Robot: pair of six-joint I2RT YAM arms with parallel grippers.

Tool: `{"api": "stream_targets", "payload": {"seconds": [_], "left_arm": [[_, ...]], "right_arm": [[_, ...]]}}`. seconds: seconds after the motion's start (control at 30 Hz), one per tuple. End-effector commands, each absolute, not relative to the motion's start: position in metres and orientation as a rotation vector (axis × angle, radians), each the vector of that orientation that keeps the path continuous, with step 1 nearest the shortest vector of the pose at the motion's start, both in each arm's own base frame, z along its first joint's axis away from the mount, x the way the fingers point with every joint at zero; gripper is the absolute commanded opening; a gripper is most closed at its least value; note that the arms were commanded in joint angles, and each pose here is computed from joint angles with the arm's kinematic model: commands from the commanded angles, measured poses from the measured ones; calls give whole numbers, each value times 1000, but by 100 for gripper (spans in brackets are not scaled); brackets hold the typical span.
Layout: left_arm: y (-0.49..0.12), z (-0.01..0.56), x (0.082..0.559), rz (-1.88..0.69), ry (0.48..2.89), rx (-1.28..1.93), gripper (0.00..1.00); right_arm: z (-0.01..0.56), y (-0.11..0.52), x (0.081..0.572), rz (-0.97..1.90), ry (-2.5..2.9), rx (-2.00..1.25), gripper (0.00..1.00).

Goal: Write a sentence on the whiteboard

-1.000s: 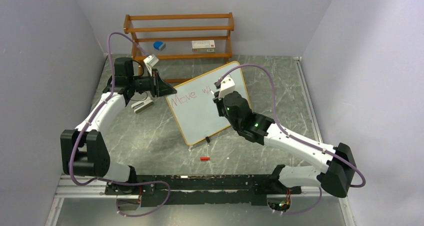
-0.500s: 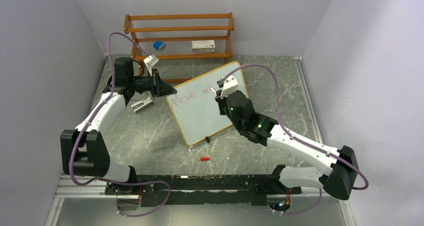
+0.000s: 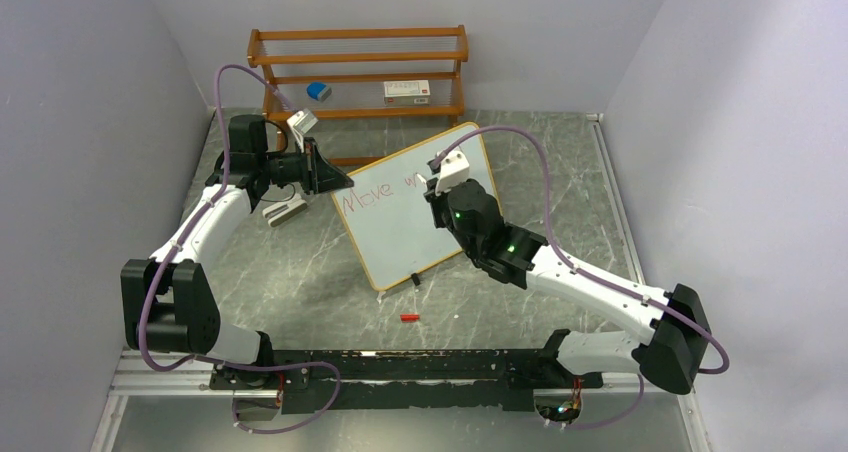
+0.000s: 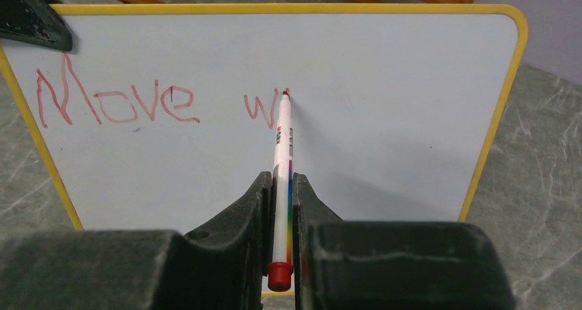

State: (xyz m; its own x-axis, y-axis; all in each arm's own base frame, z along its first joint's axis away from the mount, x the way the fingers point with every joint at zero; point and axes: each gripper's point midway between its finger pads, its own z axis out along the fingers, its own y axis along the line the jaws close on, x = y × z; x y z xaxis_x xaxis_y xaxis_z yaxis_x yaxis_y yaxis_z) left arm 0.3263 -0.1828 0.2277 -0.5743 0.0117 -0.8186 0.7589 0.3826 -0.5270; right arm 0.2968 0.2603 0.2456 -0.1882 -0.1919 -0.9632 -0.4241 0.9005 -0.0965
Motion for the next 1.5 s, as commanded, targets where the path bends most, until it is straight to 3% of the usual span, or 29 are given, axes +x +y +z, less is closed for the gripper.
{"api": "stream_targets", "payload": {"seconds": [0.0,1.47], "left_arm": [[-176,222,335,-1192,1894,673,5],[-176,223,335,-1195,1893,674,5]], "right_arm": [[264,263,305,238,1724,-427,0],[269,265,310,239,1714,-421,0]]}}
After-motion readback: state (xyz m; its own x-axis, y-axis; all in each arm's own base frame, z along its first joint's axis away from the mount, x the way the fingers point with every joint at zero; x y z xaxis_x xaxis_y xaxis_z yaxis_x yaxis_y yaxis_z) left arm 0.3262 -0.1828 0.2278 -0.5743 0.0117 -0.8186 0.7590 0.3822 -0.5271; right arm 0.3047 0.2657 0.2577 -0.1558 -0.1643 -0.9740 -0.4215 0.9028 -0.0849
